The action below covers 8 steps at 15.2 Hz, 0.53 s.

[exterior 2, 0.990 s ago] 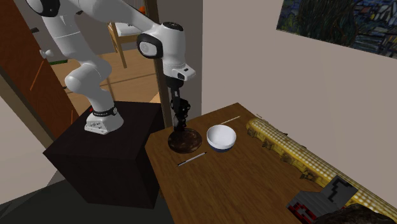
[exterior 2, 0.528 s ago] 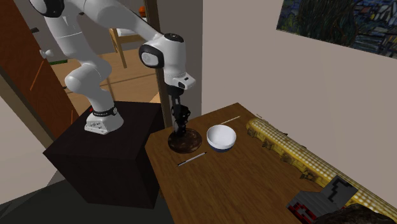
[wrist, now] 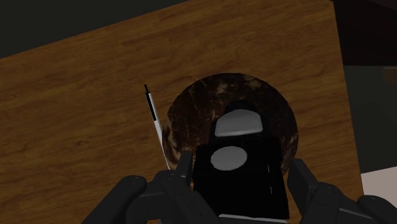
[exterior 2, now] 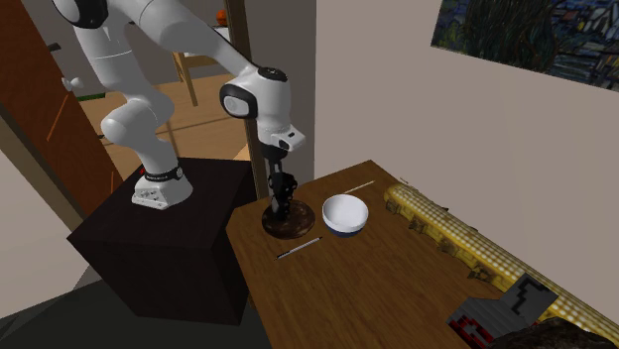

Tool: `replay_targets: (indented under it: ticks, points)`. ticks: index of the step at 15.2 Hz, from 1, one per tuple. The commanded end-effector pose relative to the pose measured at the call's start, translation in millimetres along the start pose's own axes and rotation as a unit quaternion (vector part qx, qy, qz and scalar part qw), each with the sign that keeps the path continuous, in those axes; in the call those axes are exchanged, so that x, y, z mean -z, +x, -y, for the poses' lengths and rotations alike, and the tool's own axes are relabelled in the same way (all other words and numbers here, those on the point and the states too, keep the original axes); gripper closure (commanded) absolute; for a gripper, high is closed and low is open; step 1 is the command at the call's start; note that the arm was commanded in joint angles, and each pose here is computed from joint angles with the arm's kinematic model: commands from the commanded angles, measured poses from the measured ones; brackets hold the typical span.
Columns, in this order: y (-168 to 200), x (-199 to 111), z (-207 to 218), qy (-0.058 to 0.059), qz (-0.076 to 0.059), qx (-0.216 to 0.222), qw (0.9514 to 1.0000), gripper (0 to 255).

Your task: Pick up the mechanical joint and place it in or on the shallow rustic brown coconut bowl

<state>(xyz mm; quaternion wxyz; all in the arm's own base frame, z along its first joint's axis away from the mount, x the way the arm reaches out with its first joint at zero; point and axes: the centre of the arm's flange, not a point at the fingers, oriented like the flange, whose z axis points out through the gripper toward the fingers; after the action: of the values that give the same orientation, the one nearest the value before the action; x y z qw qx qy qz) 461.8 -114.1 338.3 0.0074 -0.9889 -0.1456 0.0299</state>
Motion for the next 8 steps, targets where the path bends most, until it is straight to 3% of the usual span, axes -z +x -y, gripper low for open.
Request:
replay_targets:
  ticks: [1, 5, 6, 8]
  points:
    - [0.0, -0.8, -0.5, 0.000, -0.001, 0.000, 1.0000, 255]
    - [0.0, -0.8, -0.5, 0.000, -0.001, 0.000, 1.0000, 255]
    - [0.0, -0.7, -0.5, 0.000, -0.001, 0.000, 1.0000, 0]
    - [0.0, -0.8, -0.6, 0.000, -0.001, 0.000, 1.0000, 0]
